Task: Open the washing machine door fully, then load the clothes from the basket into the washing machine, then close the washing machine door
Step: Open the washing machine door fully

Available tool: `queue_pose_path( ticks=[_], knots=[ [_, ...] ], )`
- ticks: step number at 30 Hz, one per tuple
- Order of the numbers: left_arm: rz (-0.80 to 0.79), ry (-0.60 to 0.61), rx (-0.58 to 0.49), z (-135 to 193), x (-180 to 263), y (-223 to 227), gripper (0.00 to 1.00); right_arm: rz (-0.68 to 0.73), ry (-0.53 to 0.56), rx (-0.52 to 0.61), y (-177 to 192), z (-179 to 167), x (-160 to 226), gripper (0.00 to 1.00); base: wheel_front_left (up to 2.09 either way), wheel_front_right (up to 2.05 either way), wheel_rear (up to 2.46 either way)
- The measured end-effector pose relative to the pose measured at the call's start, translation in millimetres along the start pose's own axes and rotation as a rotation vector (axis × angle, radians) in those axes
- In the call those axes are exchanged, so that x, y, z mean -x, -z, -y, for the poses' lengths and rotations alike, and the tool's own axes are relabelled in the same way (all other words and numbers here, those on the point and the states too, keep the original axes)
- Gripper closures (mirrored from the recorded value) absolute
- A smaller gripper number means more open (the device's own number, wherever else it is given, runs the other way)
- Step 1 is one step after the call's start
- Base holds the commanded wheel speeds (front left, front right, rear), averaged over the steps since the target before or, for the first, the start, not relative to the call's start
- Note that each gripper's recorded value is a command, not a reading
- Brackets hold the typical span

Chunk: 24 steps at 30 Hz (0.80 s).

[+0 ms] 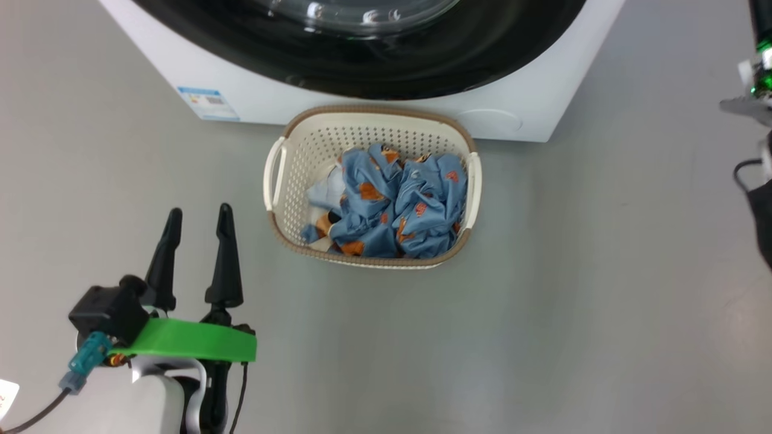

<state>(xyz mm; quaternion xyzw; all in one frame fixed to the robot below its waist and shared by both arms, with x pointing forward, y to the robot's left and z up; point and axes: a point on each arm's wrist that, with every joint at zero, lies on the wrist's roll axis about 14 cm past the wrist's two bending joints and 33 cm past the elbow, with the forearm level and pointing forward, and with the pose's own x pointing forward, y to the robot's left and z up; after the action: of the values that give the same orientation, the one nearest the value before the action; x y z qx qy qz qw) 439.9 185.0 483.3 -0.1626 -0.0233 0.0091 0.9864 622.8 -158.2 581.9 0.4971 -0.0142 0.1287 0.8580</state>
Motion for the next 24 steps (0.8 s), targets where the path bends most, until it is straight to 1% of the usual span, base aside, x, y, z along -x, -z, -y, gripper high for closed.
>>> queue_pose_path(
  ticks=[7, 11, 17, 20, 24],
  knots=[
    [-0.01, -0.029, -0.003, -11.1, -2.0, 4.4, 0.0, -0.139, 0.02, -0.101, 24.0, 10.0, -23.1, 1.0, 0.0, 0.0, 0.0],
    [-0.014, -0.039, -0.001, -15.2, -5.6, 7.0, 0.0, -0.204, 0.012, -0.162, 34.7, 9.3, -35.3, 1.0, 0.0, 0.0, 0.0],
    [-0.023, -0.047, 0.003, -18.7, -9.0, 11.4, 0.0, -0.263, 0.015, -0.175, 45.5, 9.9, -51.2, 1.0, 0.0, 0.0, 0.0],
    [-0.029, -0.054, 0.011, -20.9, -9.7, 14.1, 0.0, -0.308, 0.002, -0.163, 54.1, 4.6, -58.4, 1.0, 0.0, 0.0, 0.0],
    [-0.032, -0.063, 0.015, -23.7, -9.9, 15.1, 0.0, -0.327, -0.008, -0.141, 58.1, -0.6, -67.4, 1.0, 0.0, 0.0, 0.0]
  ],
)
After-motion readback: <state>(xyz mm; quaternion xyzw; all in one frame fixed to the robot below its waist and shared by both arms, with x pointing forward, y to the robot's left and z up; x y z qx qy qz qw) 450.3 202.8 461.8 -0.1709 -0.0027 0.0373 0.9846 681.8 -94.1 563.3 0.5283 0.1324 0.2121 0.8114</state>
